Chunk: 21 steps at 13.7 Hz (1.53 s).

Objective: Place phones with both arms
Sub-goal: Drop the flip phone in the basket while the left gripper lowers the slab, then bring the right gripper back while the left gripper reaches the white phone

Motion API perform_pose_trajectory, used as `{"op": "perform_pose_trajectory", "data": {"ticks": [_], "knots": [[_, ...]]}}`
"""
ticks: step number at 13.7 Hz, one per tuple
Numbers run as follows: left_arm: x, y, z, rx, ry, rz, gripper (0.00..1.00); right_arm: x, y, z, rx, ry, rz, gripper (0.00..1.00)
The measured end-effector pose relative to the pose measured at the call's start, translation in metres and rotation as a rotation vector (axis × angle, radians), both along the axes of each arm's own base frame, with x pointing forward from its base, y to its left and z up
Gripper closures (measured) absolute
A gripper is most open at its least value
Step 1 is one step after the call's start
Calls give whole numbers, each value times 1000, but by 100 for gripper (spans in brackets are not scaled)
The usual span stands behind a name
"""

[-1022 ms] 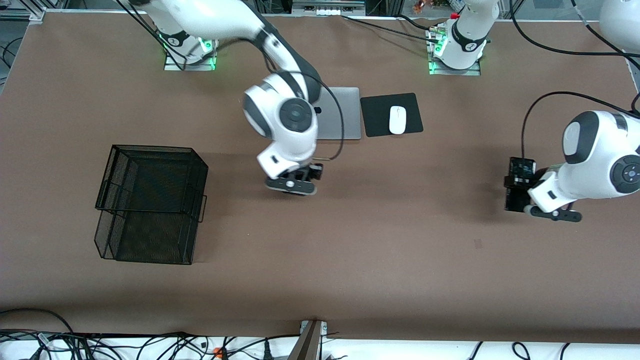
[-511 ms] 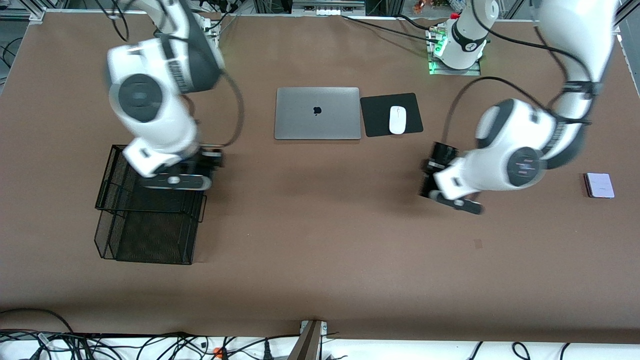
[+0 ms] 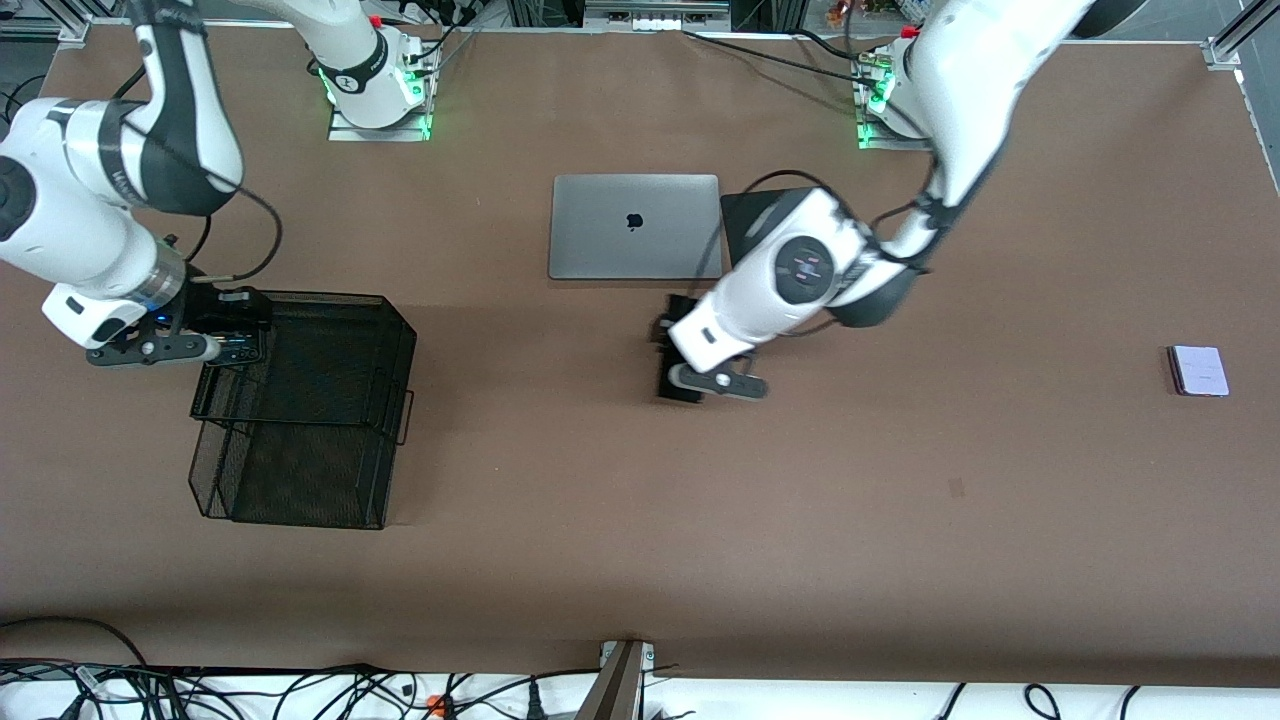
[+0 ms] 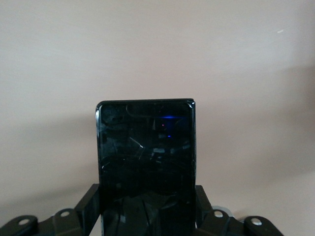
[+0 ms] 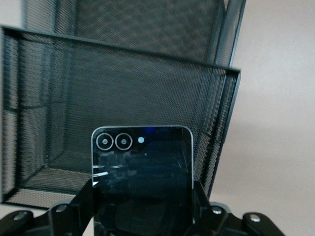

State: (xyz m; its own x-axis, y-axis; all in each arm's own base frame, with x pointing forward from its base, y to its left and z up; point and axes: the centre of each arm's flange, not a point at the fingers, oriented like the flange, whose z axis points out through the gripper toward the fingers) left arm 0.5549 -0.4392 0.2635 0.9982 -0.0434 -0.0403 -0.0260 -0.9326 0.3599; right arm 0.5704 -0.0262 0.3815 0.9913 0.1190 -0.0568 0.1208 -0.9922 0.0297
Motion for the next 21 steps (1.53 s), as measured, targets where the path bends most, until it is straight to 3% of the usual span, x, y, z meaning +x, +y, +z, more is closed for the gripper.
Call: {"op": "perform_pose_trajectory", "data": {"ticks": [3, 5, 8, 10, 11, 14, 17, 19, 21], "knots": [[-34, -52, -72, -51, -42, 54, 21, 6, 1, -35, 5, 2, -16, 19], [-38, -61, -95, -71, -50, 86, 21, 11, 6, -57, -1, 10, -29, 19], [-7, -46, -76, -92, -84, 137, 1, 16, -1, -73, -1, 18, -68, 19], [16, -20, -55, -57, -61, 158, 0, 26, -4, -63, 10, -2, -85, 2], [23, -5, -38, -5, -15, 149, 0, 32, -3, -52, 16, -1, -84, 0], [39, 59, 41, 178, 131, 130, 0, 52, 10, 4, 38, 33, -76, 0], [65, 157, 83, 269, 219, 199, 0, 63, 45, 62, 41, 54, -116, 0], [89, 243, 91, 275, 246, 207, 0, 61, 103, 78, 34, 51, -146, 0], [105, 333, 92, 299, 225, 140, 0, 49, 182, 75, 19, 53, -151, 0]]}}
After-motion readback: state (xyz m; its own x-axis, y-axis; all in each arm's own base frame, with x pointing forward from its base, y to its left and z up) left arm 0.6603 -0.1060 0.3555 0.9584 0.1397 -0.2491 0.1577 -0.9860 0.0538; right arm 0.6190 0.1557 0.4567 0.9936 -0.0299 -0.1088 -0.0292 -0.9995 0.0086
